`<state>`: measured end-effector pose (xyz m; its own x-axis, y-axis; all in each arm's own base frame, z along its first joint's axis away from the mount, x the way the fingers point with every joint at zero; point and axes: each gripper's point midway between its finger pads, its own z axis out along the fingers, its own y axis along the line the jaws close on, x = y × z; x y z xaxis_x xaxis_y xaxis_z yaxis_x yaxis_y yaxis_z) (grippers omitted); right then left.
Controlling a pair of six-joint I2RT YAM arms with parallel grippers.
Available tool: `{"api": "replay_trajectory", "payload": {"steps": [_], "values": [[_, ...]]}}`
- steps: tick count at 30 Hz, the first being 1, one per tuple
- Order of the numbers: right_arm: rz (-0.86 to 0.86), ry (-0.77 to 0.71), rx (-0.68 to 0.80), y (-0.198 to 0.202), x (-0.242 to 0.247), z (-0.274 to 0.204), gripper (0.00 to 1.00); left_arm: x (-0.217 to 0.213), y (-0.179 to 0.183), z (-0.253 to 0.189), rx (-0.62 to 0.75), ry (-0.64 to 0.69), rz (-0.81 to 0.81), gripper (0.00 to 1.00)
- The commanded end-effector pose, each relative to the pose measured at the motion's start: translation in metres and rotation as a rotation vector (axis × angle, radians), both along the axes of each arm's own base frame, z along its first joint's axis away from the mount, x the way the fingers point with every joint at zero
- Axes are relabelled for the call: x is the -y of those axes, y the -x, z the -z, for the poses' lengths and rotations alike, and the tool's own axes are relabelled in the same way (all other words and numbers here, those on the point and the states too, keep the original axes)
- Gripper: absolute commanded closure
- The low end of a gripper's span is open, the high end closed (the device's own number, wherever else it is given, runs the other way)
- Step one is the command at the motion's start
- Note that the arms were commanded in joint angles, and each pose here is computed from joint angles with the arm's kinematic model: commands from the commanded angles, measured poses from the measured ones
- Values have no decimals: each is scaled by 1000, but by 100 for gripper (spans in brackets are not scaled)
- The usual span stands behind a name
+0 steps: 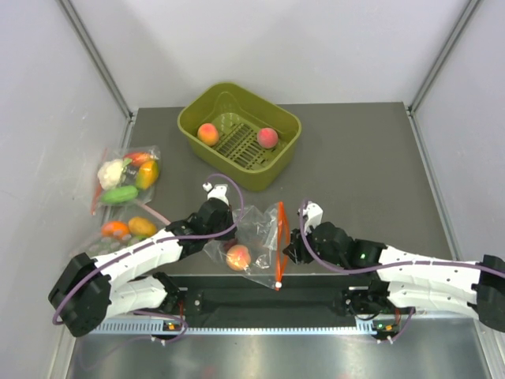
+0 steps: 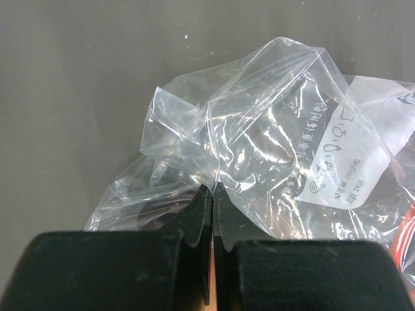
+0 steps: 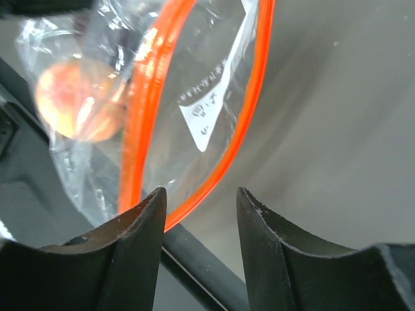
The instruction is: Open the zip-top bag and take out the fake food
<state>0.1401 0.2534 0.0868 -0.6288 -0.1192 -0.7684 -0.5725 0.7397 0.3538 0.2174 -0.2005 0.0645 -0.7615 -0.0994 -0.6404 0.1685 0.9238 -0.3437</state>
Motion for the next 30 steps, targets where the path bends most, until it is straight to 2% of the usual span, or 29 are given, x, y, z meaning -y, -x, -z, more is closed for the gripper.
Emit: {"api": "replay_trajectory", "payload": {"steps": [1, 10, 18, 25, 30], "values": [[-19, -32, 42, -6, -17, -17, 53, 9, -9, -16, 41, 33, 14, 100], [-68, -65, 73, -9, -41, -35, 54, 10, -9, -17, 39, 36, 16, 100], [-116, -55, 58, -2, -62, -32, 55, 10, -8, -16, 35, 37, 20, 100], [-69, 17, 70, -2, -53, -36, 55, 8, -8, -17, 39, 29, 17, 100], [-69, 7, 82, 4, -53, -51, 54, 8, -8, -16, 37, 30, 17, 100]]}}
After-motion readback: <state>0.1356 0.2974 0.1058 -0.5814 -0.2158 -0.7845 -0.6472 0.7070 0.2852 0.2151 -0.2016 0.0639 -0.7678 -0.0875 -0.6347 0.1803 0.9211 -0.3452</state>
